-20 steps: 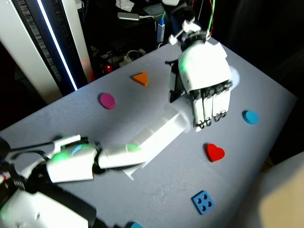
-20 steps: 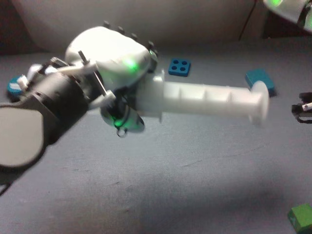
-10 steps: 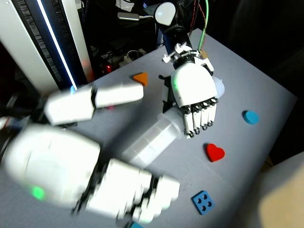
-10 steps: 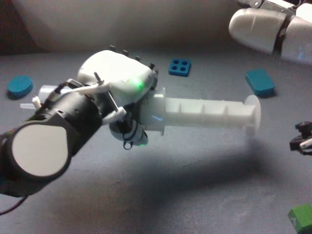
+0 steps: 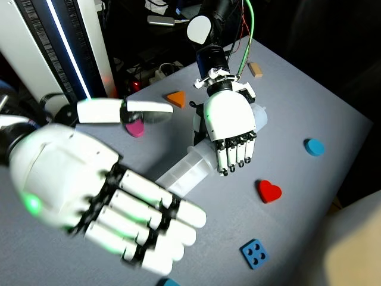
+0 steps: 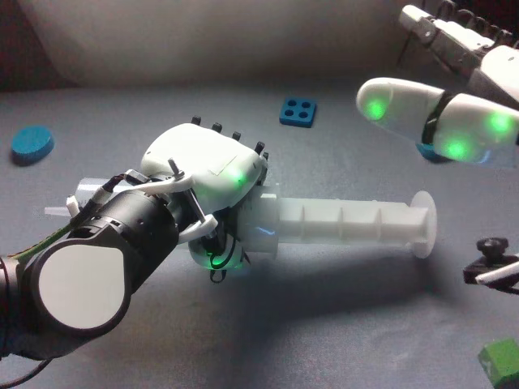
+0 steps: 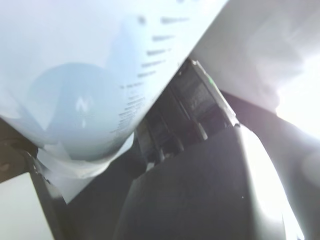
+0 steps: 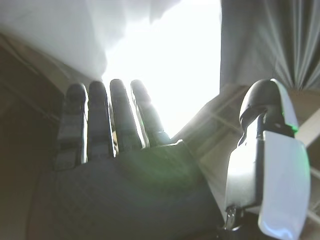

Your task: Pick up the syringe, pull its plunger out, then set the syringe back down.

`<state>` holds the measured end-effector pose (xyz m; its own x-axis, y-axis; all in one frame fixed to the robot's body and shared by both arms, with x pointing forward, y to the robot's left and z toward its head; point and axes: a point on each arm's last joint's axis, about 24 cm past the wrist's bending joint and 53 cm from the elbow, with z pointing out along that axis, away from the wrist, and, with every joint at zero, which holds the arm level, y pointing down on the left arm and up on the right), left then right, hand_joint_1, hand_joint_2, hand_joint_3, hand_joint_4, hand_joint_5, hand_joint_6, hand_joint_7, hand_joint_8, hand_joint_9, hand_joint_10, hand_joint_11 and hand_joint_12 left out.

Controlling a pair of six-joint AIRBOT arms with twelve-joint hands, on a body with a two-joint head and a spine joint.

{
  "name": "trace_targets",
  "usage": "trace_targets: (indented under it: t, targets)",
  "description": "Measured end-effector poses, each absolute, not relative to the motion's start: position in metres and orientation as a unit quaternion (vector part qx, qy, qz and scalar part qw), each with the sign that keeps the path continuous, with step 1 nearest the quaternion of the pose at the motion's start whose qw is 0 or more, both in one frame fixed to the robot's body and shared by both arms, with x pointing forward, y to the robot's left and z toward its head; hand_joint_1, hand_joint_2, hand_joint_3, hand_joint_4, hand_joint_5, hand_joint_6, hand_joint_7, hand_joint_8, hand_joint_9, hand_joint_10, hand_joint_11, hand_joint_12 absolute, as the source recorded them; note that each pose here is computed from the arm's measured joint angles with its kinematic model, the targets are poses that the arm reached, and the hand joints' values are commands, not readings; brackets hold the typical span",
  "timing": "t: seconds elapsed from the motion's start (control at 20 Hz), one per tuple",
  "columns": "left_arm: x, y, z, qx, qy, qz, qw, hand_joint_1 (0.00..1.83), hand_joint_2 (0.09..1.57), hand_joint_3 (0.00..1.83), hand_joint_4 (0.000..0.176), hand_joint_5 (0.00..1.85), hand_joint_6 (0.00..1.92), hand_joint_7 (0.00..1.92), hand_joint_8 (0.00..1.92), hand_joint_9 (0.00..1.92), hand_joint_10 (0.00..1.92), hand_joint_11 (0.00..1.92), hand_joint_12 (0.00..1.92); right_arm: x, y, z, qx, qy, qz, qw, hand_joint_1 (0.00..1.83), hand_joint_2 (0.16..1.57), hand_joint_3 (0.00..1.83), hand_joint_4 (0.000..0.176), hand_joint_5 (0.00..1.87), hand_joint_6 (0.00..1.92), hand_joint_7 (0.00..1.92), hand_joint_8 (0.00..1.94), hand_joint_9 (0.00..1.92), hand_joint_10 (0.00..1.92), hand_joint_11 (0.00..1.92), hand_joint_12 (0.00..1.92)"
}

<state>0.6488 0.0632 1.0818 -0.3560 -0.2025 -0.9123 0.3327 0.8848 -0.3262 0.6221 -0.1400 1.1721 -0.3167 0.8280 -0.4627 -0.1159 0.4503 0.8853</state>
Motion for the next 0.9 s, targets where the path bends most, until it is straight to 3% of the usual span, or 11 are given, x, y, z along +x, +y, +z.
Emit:
trace_targets:
  t: [0.25, 0.9]
  targets:
    - [0.643, 0.063, 1.064, 0.005, 0.797, -0.257, 0.547, 1.39, 1.07, 0.0, 0.0, 0.95, 0.88, 1.19, 0.6, 1.01, 1.15, 0.88, 1.11, 0.628, -0.149, 1.184, 0.256, 0.657, 0.438, 0.558, 0.03, 0.95, 0.0, 0.0, 0.0, 0.0, 0.0, 0.0, 0.0, 0.0, 0.0, 0.0]
    - [0.644, 0.054, 1.056, -0.006, 0.791, -0.279, 0.545, 1.38, 1.08, 0.0, 0.0, 0.92, 0.96, 1.12, 0.69, 0.98, 1.19, 0.87, 1.13, 0.624, -0.15, 1.174, 0.248, 0.668, 0.428, 0.555, 0.06, 0.97, 0.01, 0.0, 0.0, 0.0, 0.0, 0.0, 0.0, 0.0, 0.0, 0.0]
